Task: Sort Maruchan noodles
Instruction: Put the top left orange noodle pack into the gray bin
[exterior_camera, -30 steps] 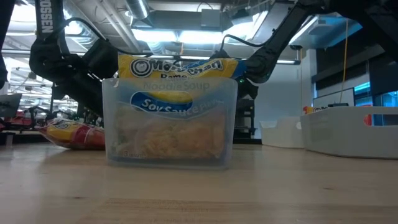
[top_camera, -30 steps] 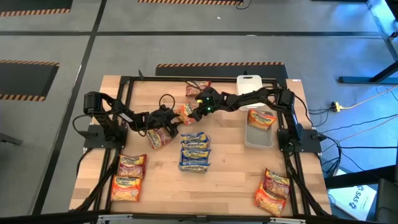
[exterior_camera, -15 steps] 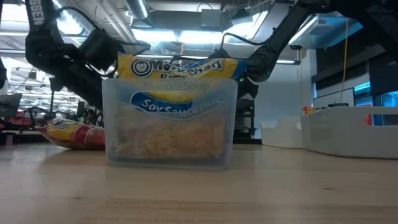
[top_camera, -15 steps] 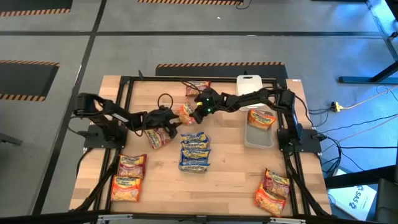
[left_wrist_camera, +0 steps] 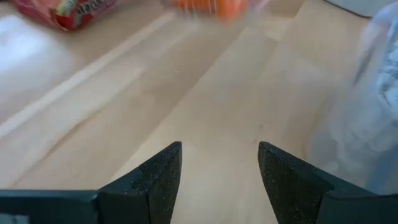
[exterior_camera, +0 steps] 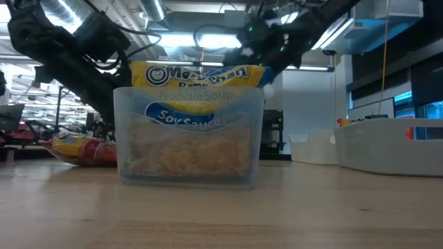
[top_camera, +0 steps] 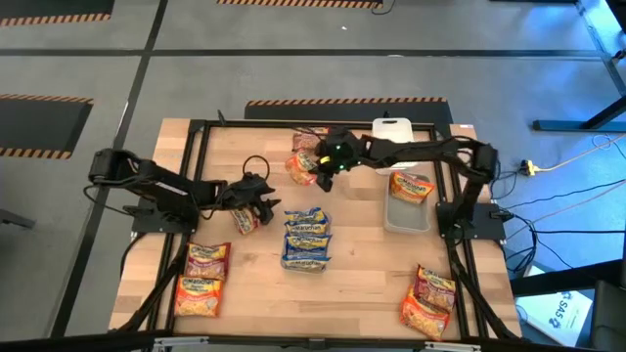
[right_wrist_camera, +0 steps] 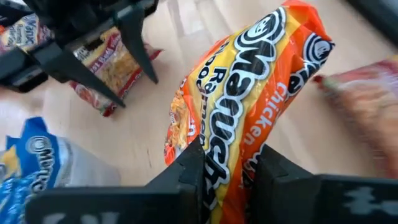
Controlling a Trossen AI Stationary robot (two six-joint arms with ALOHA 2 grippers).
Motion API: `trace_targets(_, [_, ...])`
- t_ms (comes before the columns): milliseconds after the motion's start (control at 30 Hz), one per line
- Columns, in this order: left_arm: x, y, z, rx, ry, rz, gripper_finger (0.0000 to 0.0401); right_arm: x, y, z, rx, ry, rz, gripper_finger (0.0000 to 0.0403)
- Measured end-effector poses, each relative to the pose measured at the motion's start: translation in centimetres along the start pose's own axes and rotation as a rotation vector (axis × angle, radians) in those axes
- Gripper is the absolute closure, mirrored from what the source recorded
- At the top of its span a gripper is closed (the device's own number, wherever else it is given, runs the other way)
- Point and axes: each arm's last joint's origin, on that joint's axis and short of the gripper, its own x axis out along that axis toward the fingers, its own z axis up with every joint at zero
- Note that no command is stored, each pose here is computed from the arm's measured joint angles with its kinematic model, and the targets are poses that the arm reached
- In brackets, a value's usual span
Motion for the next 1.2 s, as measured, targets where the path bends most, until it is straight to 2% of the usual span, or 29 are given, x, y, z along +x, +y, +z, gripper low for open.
trace_targets(233, [-0.3,-0.9,-0.4,0.01,0.006,-0.034,0.0195,-6.0,1.3,1.1,-0.073,0.055,-0.076,0.0341])
trace_targets(400, [-0.5,-1.4,-0.6,0.023,0.008,-0.055,0.0195,-10.4,2.5,0.7,-0.072,0.147,-0.103,0.0339])
trace_targets(633, [-0.6,-1.7,-0.7,0.031,0.008,-0.068,0.0195,-16.3,6.6,-1.7,-0.095,0.318,-0.125,0.0339])
trace_targets(767, [-0.6,-1.7,-0.7,0.032,0.01,-0.067,0.0195,-20.0,9.1,-3.1,-0.066,0.352,-0.102,0.0339])
trace_targets(900, [-0.6,-1.7,-0.7,0.035,0.01,-0.066,0.0195,-23.2,10.3,-4.9,-0.04,0.402,-0.152,0.0338])
trace_targets(1033, [-0.6,-1.7,-0.7,0.036,0.008,-0.067,0.0195,-24.8,10.5,-7.0,-0.018,0.495,-0.231,0.0338])
trace_targets(1200, [-0.6,-1.7,-0.7,0.035,0.005,-0.068,0.0195,-23.4,9.9,-10.0,-0.097,0.618,-0.28,0.0338])
